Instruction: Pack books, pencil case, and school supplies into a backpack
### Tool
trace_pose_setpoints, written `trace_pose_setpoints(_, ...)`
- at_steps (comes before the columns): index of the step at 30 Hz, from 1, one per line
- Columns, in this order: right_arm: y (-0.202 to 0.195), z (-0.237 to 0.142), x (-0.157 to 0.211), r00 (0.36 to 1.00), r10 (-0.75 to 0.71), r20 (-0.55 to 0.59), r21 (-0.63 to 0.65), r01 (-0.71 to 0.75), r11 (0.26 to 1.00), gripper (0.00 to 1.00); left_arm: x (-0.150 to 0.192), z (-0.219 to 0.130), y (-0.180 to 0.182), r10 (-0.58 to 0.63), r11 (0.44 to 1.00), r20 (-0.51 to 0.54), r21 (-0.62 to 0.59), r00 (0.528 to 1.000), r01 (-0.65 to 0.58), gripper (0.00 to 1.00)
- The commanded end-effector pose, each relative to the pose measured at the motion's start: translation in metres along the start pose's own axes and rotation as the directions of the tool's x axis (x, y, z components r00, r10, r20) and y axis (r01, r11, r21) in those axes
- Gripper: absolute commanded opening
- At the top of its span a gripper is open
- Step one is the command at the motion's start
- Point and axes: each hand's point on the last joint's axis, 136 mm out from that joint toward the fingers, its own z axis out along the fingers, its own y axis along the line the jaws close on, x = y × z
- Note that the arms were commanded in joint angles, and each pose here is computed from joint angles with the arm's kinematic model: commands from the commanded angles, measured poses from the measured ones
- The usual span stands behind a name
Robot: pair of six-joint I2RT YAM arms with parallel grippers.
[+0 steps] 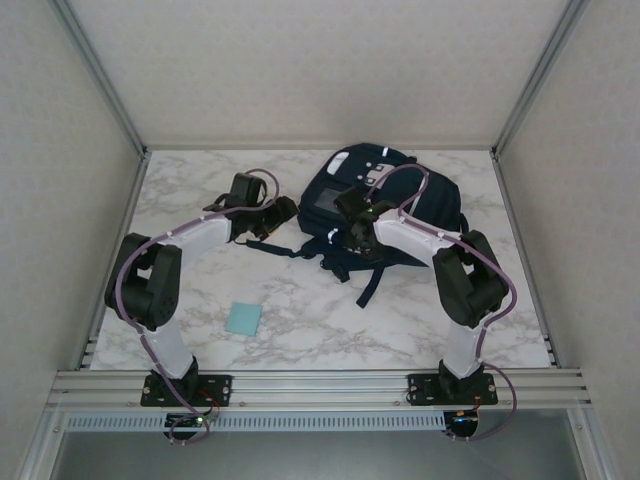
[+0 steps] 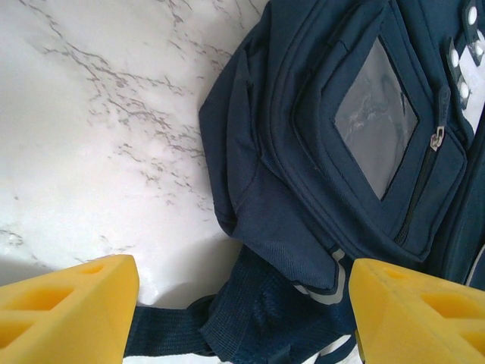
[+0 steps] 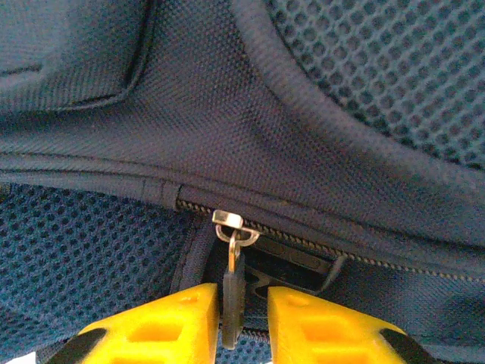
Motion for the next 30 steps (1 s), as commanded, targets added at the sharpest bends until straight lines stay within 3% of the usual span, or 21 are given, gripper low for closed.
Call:
trace_pose_setpoints(1,0.005,0.012,0.002,0.999,0.035,-0.016,-0.039,-0.035,0.999,0.16,0.010,-0.008,-0.024,0.014,0.999,-0.014,0.046,1.000,-0.013,0.73)
trace_pose_setpoints(4,0.006,0.008,0.001,0.999,0.033,-0.012,-0.066,-0.034,0.997,0.01,0.024,0.001,-0.035,0.017,0.997,-0.034,0.072,0.999,-0.015,0.73)
trace_pose_setpoints(8,0.011,-0.005,-0.001,1.000,0.008,-0.013,-0.104,-0.009,0.995,0.00,0.041,0.024,-0.041,0.017,0.998,-0.068,0.066,0.998,-0.013,0.73)
trace_pose_setpoints(14,0.015,-0.026,0.011,0.995,-0.068,-0.071,-0.165,0.056,0.985,0.00,0.030,0.067,-0.039,0.003,1.000,-0.017,0.031,1.000,-0.003,0.70)
trace_pose_setpoints(15,0.015,-0.028,0.015,0.993,-0.082,-0.084,-0.174,0.067,0.982,0.00,0.026,0.073,-0.039,-0.001,1.000,-0.007,0.031,1.000,0.002,0.66)
trace_pose_setpoints(21,0.002,-0.042,0.038,0.971,-0.164,-0.172,-0.200,0.129,0.971,0.00,0.011,0.096,-0.036,0.018,1.000,0.034,0.004,0.999,-0.018,0.06)
trace_pose_setpoints(22,-0.004,-0.044,0.042,0.966,-0.174,-0.191,-0.193,0.137,0.972,0.00,0.009,0.097,-0.036,0.023,1.000,0.038,0.001,0.999,-0.023,0.00)
trace_pose_setpoints(30,-0.061,-0.050,0.069,0.921,-0.159,-0.356,-0.175,0.102,0.979,0.00,-0.029,0.088,-0.029,0.030,0.999,0.119,-0.019,0.992,-0.028,0.00)
